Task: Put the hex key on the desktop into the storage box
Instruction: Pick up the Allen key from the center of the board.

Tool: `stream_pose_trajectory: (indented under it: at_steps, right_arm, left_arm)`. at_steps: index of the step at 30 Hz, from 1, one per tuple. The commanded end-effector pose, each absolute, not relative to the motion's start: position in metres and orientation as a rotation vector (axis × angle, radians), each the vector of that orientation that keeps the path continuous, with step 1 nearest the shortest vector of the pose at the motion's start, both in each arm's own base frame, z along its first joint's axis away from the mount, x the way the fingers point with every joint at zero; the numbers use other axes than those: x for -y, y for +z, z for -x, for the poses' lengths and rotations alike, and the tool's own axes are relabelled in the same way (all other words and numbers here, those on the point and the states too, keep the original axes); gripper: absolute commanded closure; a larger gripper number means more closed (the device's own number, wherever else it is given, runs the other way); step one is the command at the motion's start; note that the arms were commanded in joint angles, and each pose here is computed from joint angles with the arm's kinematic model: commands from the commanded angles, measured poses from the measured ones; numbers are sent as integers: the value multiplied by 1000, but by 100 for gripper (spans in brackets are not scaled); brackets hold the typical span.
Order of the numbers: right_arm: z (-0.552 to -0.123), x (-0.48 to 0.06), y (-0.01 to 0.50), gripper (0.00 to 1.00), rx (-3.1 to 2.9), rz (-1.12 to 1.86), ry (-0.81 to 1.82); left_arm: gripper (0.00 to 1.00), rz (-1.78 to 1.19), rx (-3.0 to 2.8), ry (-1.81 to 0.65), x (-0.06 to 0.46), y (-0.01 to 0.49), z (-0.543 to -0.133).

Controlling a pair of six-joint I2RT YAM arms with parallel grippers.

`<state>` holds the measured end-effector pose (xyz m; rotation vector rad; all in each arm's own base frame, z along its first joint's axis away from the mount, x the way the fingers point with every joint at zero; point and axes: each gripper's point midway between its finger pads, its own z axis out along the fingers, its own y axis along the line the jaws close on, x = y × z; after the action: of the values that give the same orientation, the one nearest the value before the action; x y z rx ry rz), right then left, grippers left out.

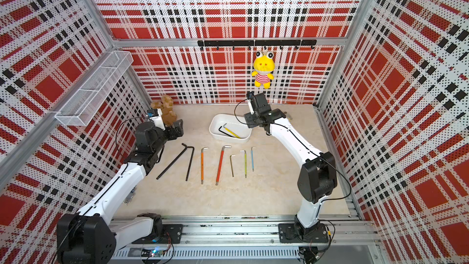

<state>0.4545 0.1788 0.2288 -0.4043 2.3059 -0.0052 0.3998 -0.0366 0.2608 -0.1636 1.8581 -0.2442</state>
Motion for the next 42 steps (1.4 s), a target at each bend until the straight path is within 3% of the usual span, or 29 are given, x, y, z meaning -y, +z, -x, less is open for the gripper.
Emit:
stream_pose_trajectory:
  at_steps: [1, 12, 23, 32, 42]
  right_arm:
    - [-409, -161, 154, 30, -2588, 279, -2]
    - [-374, -179, 70, 38, -2865, 253, 101]
    - [-367, -207, 43, 41, -2907, 283, 113]
    - [-361, -207, 26, 48, -2943, 289, 83]
    - [-344, -208, 12, 48, -2984, 328, 56]
  left_arm:
    - [3, 156, -1852, -265, 40, 260, -400]
    - [3, 161, -1847, -257, 39, 262, -398]
    - [3, 156, -1851, -259, 40, 260, -398]
    - [3, 162, -1849, -238, 38, 260, -396]
    - [3, 158, -1849, -237, 39, 261, -395]
